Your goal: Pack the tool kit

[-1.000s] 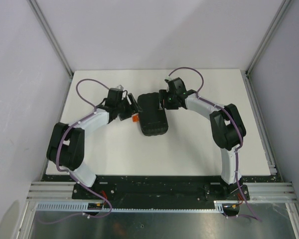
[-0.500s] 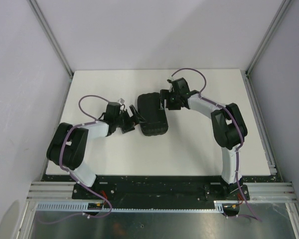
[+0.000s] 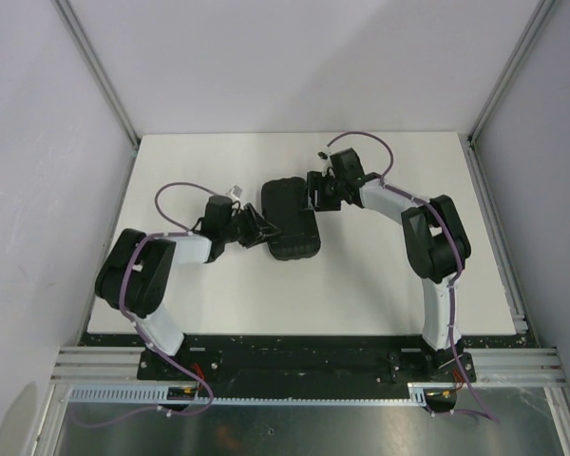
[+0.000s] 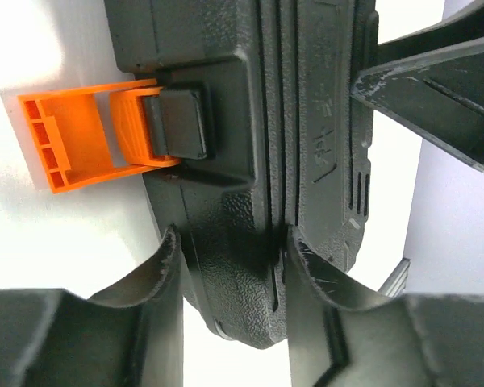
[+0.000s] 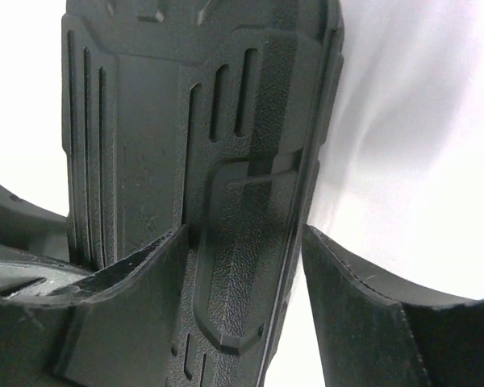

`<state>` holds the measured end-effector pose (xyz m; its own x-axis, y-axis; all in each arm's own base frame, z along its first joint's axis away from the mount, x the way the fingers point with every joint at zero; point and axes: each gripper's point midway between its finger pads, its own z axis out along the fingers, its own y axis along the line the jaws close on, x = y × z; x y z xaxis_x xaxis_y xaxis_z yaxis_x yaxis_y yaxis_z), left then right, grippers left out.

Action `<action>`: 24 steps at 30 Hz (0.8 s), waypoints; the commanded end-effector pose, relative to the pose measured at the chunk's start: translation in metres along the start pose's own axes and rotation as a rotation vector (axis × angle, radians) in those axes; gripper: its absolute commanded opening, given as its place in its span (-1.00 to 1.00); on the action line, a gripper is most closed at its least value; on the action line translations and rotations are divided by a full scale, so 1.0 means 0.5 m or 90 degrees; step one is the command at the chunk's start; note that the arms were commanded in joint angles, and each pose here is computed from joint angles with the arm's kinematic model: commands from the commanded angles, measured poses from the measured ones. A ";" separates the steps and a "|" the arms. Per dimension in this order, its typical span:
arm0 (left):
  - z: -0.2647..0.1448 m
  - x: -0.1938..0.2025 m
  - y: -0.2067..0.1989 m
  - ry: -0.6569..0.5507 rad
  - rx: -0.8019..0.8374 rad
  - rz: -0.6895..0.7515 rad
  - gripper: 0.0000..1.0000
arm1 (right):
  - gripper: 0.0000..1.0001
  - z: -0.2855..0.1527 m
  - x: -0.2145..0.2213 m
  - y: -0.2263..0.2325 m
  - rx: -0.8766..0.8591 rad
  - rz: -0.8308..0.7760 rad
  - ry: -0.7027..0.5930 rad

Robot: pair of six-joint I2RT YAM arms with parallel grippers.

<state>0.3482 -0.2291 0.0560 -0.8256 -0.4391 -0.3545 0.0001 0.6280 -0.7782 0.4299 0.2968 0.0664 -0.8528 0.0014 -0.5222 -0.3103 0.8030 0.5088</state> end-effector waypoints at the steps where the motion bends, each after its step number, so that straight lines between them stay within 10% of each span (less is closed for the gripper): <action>1: -0.019 -0.048 -0.147 -0.043 0.148 0.079 -0.51 | 0.23 0.033 0.239 0.019 -0.038 0.051 0.240; 7: -0.054 -0.087 -0.211 -0.063 0.156 0.123 -0.67 | 0.15 0.036 0.254 0.058 -0.099 0.082 0.255; 17: -0.052 -0.058 -0.138 -0.037 0.054 0.123 0.26 | 0.43 0.021 0.216 -0.009 0.031 0.025 0.192; 24: -0.031 -0.021 -0.058 -0.012 -0.011 0.099 0.46 | 0.54 0.017 0.229 -0.016 0.040 0.001 0.200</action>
<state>0.3340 -0.2206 0.0672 -0.8545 -0.3593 -0.3752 -0.0030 0.7256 -0.6881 0.4244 0.3027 0.0627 -0.8525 0.0218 -0.5223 -0.3009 0.7966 0.5244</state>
